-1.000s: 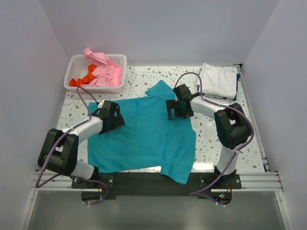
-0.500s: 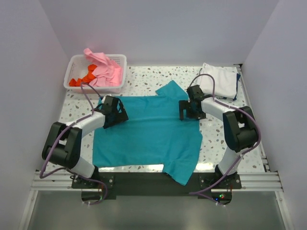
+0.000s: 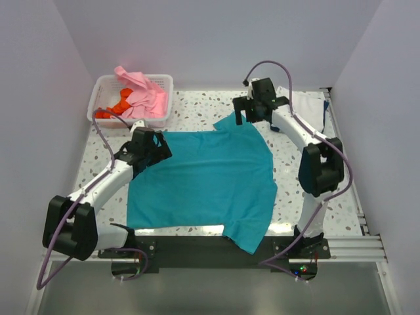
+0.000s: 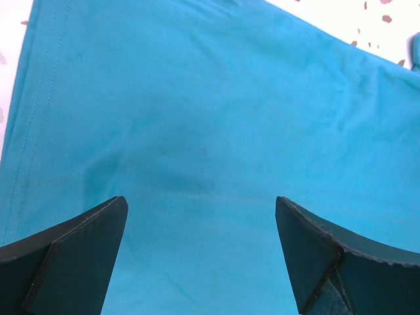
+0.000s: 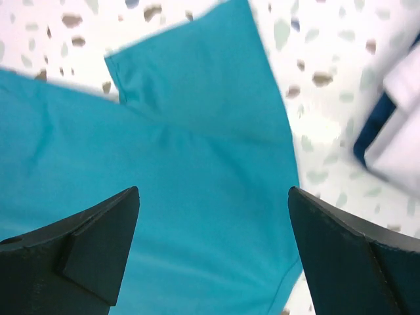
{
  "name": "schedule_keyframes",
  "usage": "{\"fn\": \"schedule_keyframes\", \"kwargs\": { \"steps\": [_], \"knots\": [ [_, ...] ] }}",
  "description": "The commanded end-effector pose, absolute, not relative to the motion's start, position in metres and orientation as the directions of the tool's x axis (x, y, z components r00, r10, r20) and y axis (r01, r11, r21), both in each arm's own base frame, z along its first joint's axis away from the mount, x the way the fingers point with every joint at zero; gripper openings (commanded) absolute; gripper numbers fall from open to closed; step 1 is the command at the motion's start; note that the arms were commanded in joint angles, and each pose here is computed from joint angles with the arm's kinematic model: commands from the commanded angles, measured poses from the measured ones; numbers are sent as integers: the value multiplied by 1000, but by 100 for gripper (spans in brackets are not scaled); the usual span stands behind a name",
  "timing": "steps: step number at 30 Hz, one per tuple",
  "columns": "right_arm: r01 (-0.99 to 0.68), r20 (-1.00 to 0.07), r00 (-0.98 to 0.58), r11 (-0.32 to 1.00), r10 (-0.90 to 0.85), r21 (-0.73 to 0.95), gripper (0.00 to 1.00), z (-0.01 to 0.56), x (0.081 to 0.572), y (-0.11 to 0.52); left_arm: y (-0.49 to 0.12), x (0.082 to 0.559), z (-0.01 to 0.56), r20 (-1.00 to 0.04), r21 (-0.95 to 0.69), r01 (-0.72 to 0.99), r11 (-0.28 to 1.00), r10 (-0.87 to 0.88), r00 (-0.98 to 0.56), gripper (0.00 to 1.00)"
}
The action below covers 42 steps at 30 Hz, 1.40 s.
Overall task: Fold and stack the t-shirts
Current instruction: Flatten the tshirt out
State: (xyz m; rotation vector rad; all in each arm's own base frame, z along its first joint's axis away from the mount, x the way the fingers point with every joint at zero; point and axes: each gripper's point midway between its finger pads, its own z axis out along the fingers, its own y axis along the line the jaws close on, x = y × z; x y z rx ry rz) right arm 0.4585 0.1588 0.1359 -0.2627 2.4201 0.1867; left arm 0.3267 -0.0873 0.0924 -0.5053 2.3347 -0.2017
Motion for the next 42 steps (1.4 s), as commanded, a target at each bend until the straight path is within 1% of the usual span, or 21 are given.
{"fn": "schedule_keyframes", "kwargs": {
  "steps": [1,2,3,6,8,10,12,13,18,20,22,23,25,26,28,29,31,33,37,38,42],
  "knots": [
    [-299,-666,-717,954,-205,29,99,128,493,169,-79,330,107,-667,-276,-306,911,-411,-621,100],
    [-303,-647,-732,953,-213,29,99,111,501,172,-77,330,110,-675,-277,-308,910,-412,-612,100],
    [-299,-676,-709,954,-201,31,99,122,516,176,-77,330,111,-677,-275,-308,911,-411,-610,100],
    [-298,-686,-700,954,-201,24,97,112,544,185,-76,330,115,-682,-272,-303,913,-405,-609,100],
    [-286,-673,-714,958,-193,28,93,100,555,184,-75,329,115,-684,-265,-306,915,-402,-609,100],
    [-266,-674,-719,963,-171,38,82,88,573,185,-73,329,115,-684,-261,-311,914,-402,-608,100],
    [-262,-673,-721,964,-168,39,77,85,582,185,-73,327,113,-682,-255,-313,915,-400,-612,100],
    [-263,-659,-731,964,-175,36,76,72,584,185,-73,327,113,-681,-255,-312,915,-399,-614,100],
    [-258,-657,-728,966,-196,-3,74,55,592,180,-73,326,105,-669,-244,-318,916,-396,-629,100],
    [-256,-648,-736,967,-196,-1,70,46,591,180,-73,324,102,-661,-245,-320,915,-399,-635,100],
    [-252,-638,-746,968,-191,4,61,40,590,180,-74,324,100,-658,-245,-322,914,-401,-638,100],
    [-253,-631,-752,967,-191,8,50,36,588,180,-75,325,99,-654,-247,-321,914,-402,-641,100],
    [-270,-629,-752,963,-197,21,38,34,586,184,-76,325,98,-652,-250,-321,914,-404,-642,100],
    [-270,-633,-748,963,-198,18,28,37,586,183,-76,325,98,-652,-251,-319,914,-404,-641,100],
    [-304,-646,-737,951,-199,54,19,45,585,192,-76,325,97,-651,-250,-318,915,-402,-644,100],
    [-317,-661,-722,947,-203,56,8,56,586,194,-76,323,97,-647,-249,-320,914,-403,-647,100],
    [-306,-687,-701,951,-190,49,0,70,590,192,-76,322,97,-646,-250,-319,914,-403,-648,100],
    [-275,-726,-668,961,-164,37,0,93,598,189,-76,320,96,-645,-254,-319,913,-406,-647,100],
    [-184,-755,-641,983,-141,-28,0,109,606,171,-75,318,96,-648,-260,-319,911,-410,-643,100],
    [-144,-757,-639,988,-135,-54,0,108,608,163,-75,318,94,-648,-260,-319,911,-410,-643,100],
    [-106,-737,-663,991,-130,-78,0,95,606,154,-75,318,84,-637,-245,-324,914,-404,-657,100]
  ]
}}
